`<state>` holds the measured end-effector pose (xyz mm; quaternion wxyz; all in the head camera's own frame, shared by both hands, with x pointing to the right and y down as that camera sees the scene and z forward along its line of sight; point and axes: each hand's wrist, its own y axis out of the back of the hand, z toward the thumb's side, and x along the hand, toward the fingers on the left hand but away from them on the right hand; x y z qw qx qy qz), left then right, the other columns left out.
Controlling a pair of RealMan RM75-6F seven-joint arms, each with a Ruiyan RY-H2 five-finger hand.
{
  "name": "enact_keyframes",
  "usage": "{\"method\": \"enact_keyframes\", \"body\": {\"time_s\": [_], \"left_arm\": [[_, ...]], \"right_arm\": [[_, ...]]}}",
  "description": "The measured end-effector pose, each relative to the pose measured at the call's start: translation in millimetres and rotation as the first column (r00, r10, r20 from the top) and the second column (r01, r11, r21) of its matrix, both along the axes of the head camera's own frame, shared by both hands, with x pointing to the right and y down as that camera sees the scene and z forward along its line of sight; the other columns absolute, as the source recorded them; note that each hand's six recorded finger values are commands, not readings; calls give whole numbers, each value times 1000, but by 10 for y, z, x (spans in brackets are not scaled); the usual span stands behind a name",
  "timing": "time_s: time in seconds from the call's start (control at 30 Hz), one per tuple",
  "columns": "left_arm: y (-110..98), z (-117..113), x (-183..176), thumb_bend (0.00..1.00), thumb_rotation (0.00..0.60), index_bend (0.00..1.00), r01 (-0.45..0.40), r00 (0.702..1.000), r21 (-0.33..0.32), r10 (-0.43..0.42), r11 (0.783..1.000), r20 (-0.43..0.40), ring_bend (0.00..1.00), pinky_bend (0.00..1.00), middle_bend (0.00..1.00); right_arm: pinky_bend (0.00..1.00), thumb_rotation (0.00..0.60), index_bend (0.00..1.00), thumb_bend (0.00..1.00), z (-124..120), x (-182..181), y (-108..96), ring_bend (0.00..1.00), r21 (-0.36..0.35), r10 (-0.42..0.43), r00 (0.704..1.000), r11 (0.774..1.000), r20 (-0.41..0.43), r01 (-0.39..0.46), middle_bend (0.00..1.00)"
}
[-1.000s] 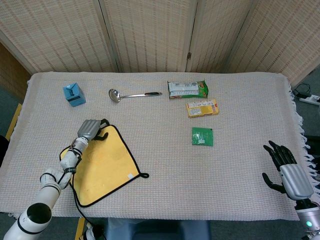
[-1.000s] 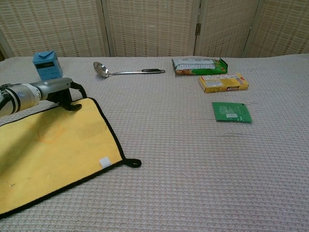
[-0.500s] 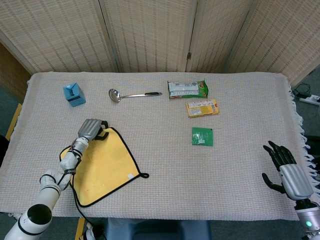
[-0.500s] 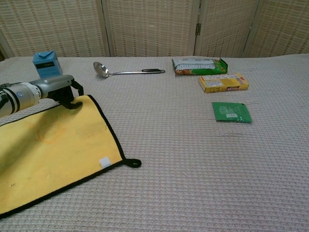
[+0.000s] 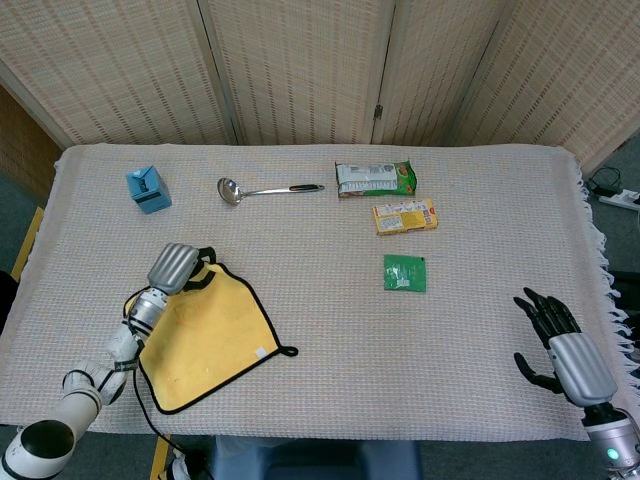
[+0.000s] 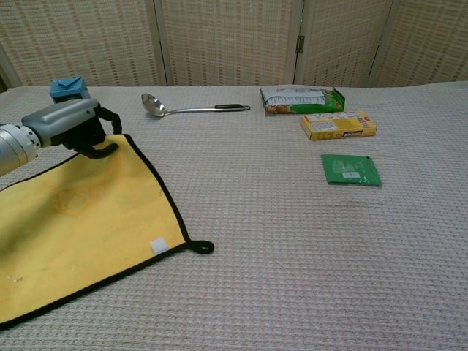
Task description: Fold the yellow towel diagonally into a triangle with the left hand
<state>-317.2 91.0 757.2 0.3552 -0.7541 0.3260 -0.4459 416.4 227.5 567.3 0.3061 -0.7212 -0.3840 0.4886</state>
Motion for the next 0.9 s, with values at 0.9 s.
{"method": "enact_keyframes", "body": {"time_s": [0.9], "left_arm": [[1630, -755, -260, 486, 600, 538, 114, 993, 55, -111, 992, -45, 1000, 1000, 1000]], "right_arm": [[0, 600, 0, 453, -109, -209, 93, 0, 10, -57, 996, 998, 66, 57, 0]]}}
